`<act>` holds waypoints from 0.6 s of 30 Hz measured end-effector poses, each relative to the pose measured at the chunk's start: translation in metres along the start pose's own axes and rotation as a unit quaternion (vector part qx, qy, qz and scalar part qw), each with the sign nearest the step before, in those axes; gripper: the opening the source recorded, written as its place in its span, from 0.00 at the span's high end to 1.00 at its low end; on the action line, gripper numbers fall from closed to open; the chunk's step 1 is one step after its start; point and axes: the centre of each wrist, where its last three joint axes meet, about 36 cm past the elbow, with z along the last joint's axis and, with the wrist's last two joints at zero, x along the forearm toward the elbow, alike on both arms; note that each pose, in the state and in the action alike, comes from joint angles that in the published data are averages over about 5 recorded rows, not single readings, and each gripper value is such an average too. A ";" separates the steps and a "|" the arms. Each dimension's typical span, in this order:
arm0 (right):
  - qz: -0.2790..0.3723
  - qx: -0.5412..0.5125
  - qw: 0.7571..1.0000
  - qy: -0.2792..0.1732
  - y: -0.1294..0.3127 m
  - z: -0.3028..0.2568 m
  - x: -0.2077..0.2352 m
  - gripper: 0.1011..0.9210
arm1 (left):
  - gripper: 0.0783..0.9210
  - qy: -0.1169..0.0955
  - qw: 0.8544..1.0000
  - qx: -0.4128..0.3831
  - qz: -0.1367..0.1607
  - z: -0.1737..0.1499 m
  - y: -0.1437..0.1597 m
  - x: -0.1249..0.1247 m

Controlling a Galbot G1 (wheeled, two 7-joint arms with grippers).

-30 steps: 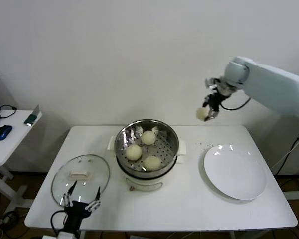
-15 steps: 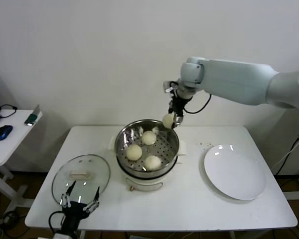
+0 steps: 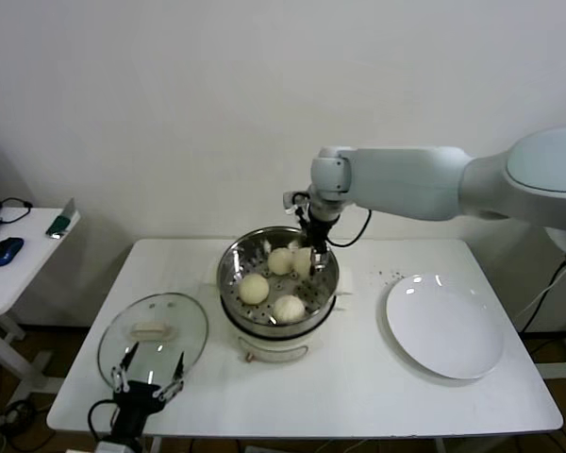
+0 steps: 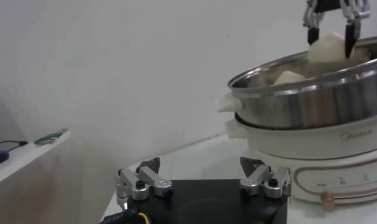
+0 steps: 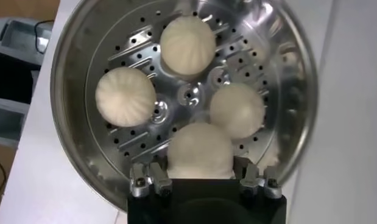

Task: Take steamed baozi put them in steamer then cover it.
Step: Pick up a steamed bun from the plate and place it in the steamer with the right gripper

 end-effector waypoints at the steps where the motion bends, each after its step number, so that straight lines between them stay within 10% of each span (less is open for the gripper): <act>1: -0.002 0.000 1.000 0.001 0.001 0.000 -0.004 0.29 | 0.12 0.000 1.000 0.000 -0.001 0.000 0.000 0.000; 18: -0.010 0.006 1.000 0.013 0.005 -0.005 -0.035 0.13 | 0.12 0.001 1.000 -0.003 -0.005 0.003 0.006 -0.005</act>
